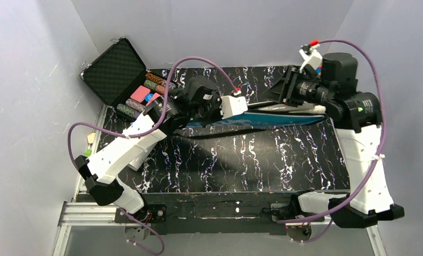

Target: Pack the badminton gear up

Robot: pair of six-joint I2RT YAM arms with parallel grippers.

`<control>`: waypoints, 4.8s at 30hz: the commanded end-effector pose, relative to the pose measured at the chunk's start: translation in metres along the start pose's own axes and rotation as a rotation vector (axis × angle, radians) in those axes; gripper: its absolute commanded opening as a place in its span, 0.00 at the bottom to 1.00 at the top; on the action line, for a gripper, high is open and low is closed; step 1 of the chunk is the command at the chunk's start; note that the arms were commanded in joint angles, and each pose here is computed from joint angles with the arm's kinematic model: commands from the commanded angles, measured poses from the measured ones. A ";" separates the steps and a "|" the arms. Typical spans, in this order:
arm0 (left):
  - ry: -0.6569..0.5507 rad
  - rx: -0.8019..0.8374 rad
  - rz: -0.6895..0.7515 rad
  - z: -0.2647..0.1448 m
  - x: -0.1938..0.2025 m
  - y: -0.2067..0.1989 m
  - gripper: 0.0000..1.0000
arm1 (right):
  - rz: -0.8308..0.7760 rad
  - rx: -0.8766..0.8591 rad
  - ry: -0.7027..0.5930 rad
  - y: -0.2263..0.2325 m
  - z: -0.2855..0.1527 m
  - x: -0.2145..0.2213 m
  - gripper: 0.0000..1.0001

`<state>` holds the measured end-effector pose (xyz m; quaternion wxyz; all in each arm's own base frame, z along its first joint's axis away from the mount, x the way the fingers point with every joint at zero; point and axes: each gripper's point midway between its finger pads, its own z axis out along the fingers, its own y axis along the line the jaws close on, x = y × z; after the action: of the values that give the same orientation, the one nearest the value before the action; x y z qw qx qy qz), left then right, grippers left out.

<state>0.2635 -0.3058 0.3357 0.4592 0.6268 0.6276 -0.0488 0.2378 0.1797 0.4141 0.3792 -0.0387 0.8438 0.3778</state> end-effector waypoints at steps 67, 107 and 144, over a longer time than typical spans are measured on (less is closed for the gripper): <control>-0.030 0.030 -0.595 -0.030 0.026 -0.009 0.00 | 0.335 0.505 -0.400 -0.171 -0.046 -0.002 0.01; -0.033 0.056 -0.598 -0.024 0.023 -0.011 0.00 | 0.346 0.283 -0.288 -0.143 0.003 0.014 0.01; -0.041 0.054 -0.601 -0.027 0.020 -0.010 0.00 | 0.261 0.308 -0.347 -0.114 -0.017 -0.015 0.09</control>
<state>0.2460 -0.2658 0.2817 0.3503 0.4338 0.8119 -0.1731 0.2728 0.0722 0.3571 0.4643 0.2054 0.8212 0.2603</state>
